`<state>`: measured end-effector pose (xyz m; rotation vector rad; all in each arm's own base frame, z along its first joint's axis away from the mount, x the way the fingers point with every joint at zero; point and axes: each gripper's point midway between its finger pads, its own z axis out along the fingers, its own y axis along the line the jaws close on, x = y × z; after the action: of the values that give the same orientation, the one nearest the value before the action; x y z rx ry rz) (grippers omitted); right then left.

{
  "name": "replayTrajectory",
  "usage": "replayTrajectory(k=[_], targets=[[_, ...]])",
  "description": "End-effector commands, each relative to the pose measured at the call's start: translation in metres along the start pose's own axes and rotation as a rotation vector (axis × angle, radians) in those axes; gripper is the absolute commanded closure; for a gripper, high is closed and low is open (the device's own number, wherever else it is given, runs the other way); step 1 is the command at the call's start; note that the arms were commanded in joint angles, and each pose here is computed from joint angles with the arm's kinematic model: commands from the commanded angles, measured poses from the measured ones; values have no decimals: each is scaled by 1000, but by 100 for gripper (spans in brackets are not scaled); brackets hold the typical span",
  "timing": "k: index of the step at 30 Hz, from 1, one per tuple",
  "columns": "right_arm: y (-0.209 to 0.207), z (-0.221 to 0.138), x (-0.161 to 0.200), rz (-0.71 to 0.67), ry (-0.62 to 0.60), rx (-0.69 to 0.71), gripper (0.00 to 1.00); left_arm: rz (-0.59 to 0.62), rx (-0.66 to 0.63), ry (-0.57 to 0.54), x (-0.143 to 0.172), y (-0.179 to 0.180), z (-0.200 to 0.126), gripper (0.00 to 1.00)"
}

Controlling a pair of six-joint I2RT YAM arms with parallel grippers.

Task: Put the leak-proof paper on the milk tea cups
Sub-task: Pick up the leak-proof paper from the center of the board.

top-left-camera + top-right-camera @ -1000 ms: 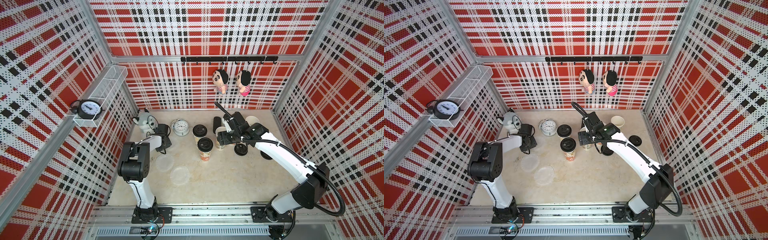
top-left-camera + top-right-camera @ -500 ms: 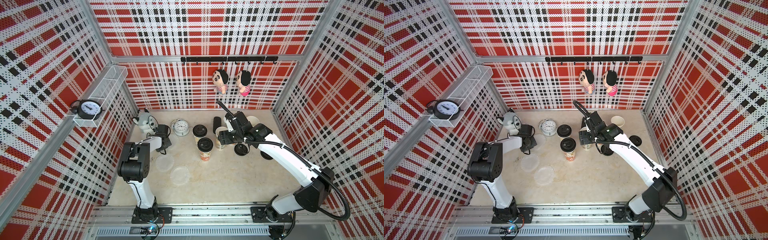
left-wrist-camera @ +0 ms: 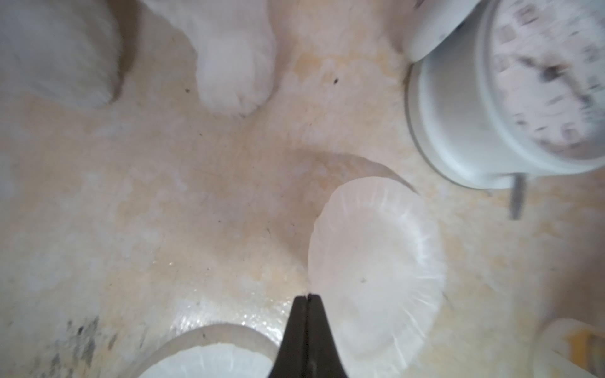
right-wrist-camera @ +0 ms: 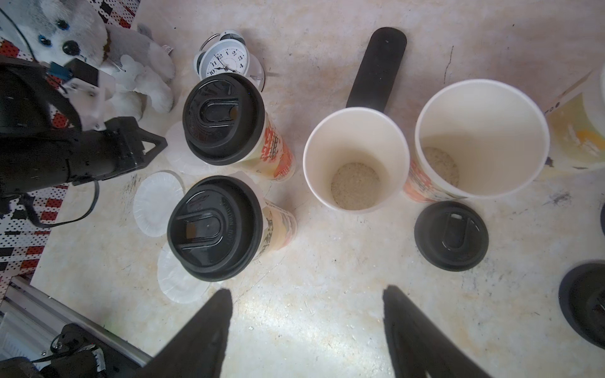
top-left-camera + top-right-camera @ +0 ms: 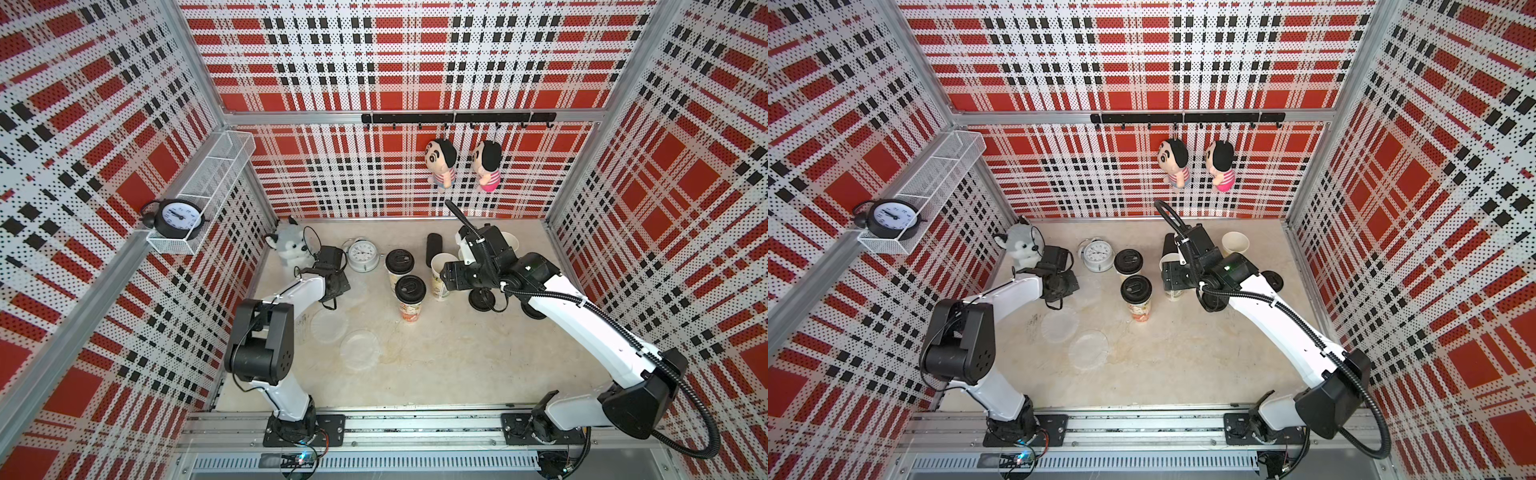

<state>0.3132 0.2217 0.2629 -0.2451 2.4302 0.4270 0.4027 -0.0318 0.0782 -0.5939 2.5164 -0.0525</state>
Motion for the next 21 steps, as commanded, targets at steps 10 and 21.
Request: replayTrajectory(k=[10,21], targets=[[19,-1,-16,46,-38,-132,24,93,208,-199,-54,-52,-125,100],[-13,-33,-36,108,-126,-113,24,322,434,-292,-45,-155,-254,100]])
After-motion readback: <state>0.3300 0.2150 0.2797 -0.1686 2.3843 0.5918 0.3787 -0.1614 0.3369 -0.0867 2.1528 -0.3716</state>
